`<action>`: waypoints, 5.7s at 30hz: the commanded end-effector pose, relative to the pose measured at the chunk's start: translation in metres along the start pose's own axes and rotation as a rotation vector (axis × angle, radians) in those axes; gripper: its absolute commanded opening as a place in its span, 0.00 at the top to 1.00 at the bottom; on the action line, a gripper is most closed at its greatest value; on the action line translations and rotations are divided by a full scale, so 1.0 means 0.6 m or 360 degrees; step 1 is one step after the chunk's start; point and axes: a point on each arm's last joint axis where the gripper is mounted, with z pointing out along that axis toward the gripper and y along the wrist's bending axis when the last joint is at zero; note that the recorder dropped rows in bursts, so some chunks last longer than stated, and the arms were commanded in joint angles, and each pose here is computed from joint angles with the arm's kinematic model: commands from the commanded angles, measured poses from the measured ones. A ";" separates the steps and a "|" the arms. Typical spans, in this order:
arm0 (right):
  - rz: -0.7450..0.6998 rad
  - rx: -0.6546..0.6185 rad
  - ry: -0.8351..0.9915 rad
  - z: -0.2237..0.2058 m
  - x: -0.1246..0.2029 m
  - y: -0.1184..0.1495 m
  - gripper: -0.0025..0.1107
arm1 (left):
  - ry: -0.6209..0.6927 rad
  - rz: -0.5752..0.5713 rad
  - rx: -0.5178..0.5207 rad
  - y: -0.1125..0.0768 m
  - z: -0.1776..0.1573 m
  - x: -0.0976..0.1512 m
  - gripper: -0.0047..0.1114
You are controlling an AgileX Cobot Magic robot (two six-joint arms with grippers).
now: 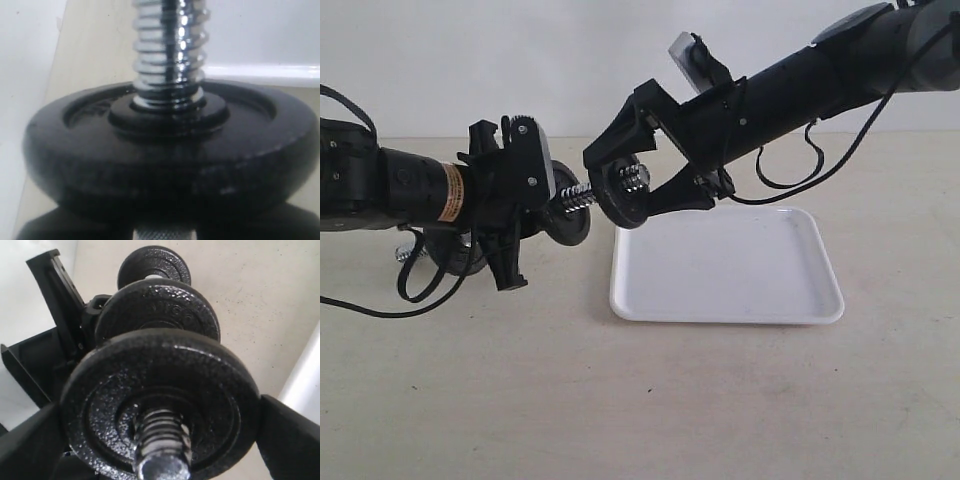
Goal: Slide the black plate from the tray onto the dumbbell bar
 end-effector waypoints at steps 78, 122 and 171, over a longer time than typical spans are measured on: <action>-0.0553 0.0140 -0.1103 -0.454 -0.090 -0.045 0.07 | -0.0587 -0.1854 -0.0438 0.134 -0.057 -0.093 0.92; -0.0756 0.0061 -0.0675 -0.279 -0.111 0.028 0.07 | -0.0824 -0.2006 0.0028 0.082 0.059 -0.185 0.92; -0.0753 0.0062 -0.0674 -0.279 -0.111 0.028 0.07 | -0.0705 -0.2000 0.0100 0.050 0.104 -0.161 0.92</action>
